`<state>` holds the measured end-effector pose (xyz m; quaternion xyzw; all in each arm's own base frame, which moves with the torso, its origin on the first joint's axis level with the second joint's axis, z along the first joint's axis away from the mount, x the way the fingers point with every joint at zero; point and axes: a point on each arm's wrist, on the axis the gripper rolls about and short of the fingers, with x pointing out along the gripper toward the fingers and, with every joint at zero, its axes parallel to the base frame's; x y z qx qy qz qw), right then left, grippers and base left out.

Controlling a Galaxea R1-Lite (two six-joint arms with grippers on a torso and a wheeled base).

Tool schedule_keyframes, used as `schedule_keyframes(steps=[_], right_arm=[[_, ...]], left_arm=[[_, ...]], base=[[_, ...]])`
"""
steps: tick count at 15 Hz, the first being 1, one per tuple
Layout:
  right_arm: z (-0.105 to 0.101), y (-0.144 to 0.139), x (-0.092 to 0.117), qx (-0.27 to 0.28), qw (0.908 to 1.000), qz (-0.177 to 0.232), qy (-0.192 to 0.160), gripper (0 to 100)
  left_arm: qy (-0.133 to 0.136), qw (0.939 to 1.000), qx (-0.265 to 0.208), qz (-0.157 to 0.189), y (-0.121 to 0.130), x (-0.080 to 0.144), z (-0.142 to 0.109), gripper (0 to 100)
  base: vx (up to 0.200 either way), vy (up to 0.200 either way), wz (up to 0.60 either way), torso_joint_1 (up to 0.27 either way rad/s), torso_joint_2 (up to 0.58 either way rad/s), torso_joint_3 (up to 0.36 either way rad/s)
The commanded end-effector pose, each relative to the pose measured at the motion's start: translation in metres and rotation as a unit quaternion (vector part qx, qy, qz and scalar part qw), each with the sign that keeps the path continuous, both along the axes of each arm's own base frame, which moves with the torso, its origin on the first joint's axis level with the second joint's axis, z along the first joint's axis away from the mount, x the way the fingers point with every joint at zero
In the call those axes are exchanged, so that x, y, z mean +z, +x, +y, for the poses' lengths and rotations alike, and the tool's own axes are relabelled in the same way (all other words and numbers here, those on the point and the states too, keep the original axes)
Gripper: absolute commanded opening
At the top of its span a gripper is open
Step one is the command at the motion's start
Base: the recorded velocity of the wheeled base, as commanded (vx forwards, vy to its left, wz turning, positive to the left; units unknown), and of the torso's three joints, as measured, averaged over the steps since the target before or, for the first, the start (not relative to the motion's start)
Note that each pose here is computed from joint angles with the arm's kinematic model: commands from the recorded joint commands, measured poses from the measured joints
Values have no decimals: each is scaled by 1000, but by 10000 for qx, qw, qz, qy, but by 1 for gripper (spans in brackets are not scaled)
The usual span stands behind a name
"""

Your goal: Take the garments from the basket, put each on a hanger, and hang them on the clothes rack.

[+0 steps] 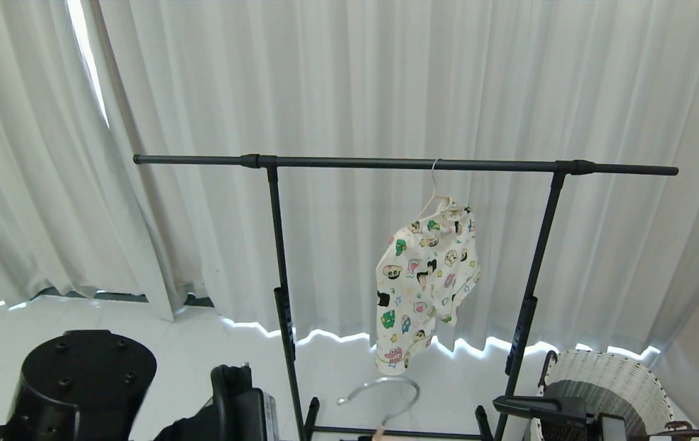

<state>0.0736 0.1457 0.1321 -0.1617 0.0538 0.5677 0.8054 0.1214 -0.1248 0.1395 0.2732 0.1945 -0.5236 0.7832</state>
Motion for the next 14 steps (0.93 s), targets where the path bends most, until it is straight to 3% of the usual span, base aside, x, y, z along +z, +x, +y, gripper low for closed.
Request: schedule_keyframes(steps=[1,3,5,6,8,10,14], right_arm=[[-7,1,-7,-129,9998,86,-118,100],[-5,4,-12,-299,9981,533,-116,100],[8,11,-15,-697,9869,1448,132,100],[16,16,-15,-1005,9805,1672,229,100],[36,29,-10,-1469,9702,1868,467,100],[64,46,-5,-1831,9572,2098,790,100],[104,71,-6,-2319,9438,2110,1048,100]], left_arm=[[-84,9975,673,-173,7,5,21,0],[-295,9933,1037,-416,11,18,33,0],[-668,9871,1321,-606,19,40,33,0],[-882,9830,1475,-652,24,52,31,0],[-1131,9745,1800,-713,31,68,28,0],[-1186,9735,1809,-739,33,72,26,0],[-1222,9730,1799,-777,32,74,26,0]], base=[[0,0,0,0,0,0],[0,0,0,0,0,0],[0,0,0,0,0,0],[0,0,0,0,0,0],[0,0,0,0,0,0],[0,0,0,0,0,0],[0,0,0,0,0,0]])
